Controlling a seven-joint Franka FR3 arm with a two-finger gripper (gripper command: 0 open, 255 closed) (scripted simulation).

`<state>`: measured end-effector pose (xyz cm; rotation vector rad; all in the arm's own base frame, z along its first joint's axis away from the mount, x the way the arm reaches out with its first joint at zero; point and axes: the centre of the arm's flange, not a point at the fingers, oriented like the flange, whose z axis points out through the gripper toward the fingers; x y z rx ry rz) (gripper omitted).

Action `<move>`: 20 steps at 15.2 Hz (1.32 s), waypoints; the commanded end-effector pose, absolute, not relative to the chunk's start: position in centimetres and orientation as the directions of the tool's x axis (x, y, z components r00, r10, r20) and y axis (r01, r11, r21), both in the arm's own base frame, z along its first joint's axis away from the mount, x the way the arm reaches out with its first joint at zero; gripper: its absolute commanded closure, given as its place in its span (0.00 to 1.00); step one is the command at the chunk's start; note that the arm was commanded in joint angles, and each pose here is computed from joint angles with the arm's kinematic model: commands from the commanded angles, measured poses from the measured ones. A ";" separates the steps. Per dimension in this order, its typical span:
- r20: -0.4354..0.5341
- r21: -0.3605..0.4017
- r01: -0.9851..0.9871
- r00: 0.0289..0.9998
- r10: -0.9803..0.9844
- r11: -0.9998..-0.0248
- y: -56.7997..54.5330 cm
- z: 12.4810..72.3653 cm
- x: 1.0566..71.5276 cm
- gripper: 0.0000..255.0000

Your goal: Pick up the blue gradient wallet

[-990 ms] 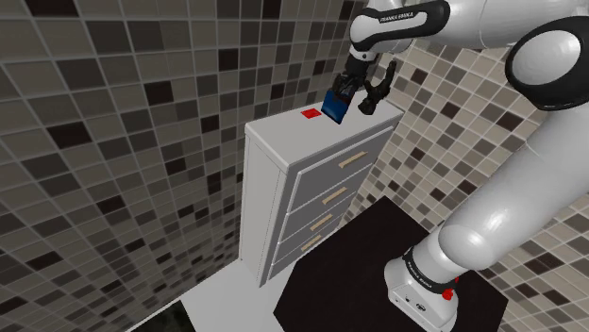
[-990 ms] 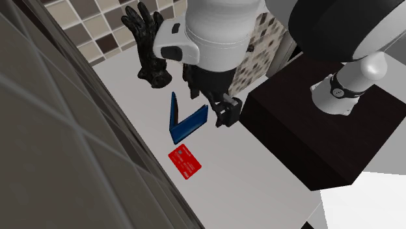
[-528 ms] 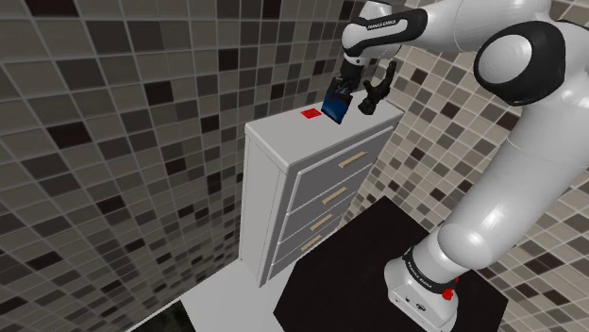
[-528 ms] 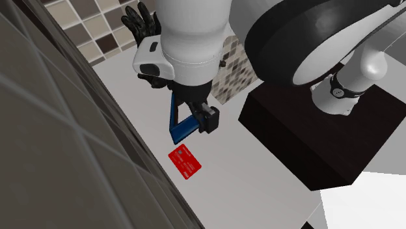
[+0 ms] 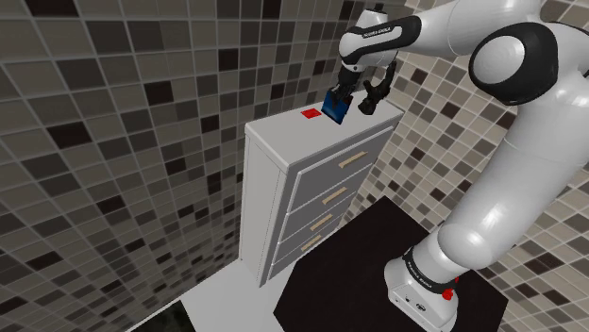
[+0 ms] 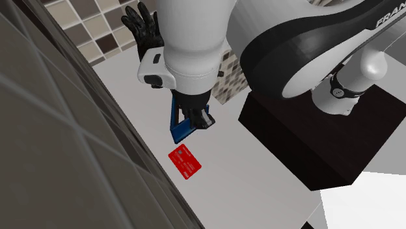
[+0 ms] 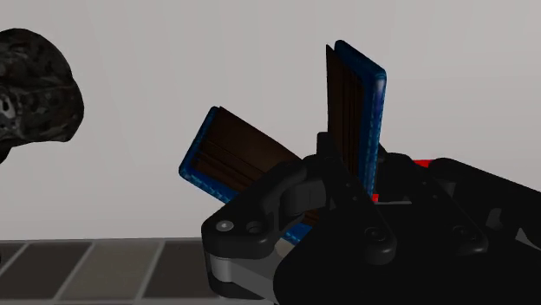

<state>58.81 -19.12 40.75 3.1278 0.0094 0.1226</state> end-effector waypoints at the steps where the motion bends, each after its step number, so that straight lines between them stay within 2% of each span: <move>1: 0.078 0.011 0.006 0.997 0.007 -1.000 -19.1 40.7 58.8 1.00; 7: 0.078 0.012 0.006 0.997 0.007 -1.000 -19.1 40.7 58.8 1.00; 20: 0.078 0.012 0.006 0.997 0.007 -1.000 -19.1 47.6 58.8 1.00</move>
